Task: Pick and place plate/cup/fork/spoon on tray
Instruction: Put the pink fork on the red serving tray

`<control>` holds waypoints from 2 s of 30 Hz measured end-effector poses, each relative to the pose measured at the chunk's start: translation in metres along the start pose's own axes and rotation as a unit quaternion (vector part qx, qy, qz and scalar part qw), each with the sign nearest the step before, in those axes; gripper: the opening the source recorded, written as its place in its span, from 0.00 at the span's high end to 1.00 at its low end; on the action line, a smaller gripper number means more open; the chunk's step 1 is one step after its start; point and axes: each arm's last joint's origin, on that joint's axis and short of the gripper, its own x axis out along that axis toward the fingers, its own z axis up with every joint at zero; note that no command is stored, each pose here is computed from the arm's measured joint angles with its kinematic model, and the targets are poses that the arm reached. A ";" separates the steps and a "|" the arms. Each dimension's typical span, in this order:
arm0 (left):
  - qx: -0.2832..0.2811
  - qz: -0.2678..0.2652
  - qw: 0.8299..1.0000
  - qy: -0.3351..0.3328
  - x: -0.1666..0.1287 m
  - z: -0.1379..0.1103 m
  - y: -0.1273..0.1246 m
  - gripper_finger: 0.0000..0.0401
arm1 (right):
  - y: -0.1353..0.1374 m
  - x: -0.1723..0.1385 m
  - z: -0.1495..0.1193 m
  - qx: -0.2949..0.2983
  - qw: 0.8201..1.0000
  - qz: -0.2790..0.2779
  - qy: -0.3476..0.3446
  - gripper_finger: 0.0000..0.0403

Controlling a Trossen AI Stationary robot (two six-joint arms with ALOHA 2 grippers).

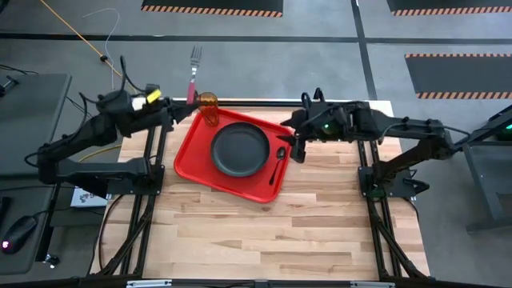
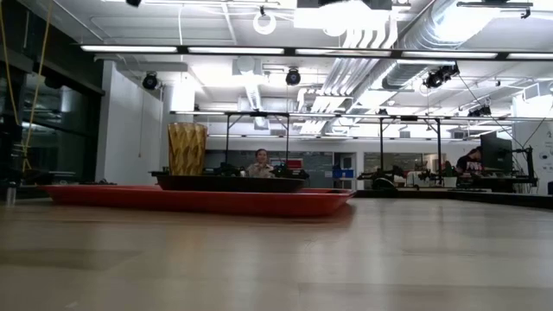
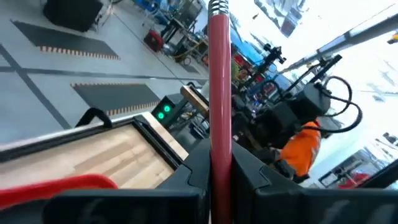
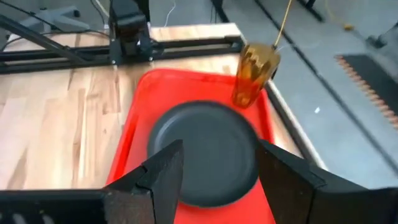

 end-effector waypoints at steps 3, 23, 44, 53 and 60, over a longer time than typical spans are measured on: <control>-0.015 -0.012 1.000 -0.018 -0.001 -0.020 0.013 0.96 | -0.001 0.015 -0.025 0.036 0.999 0.005 -0.001 0.53; -0.080 -0.066 0.994 -0.028 0.028 -0.106 0.034 0.96 | 0.025 0.092 -0.082 0.318 0.891 0.159 -0.282 0.53; -0.045 -0.056 0.996 0.050 0.049 -0.155 0.019 0.96 | 0.024 0.094 -0.046 0.321 0.876 0.134 -0.333 0.53; -0.047 -0.067 0.996 0.041 0.056 -0.158 0.017 0.96 | 0.024 0.092 -0.042 0.313 0.877 0.134 -0.338 0.53; -0.043 -0.080 0.995 0.046 0.055 -0.158 0.015 0.96 | 0.024 0.093 -0.043 0.334 0.871 0.141 -0.332 0.53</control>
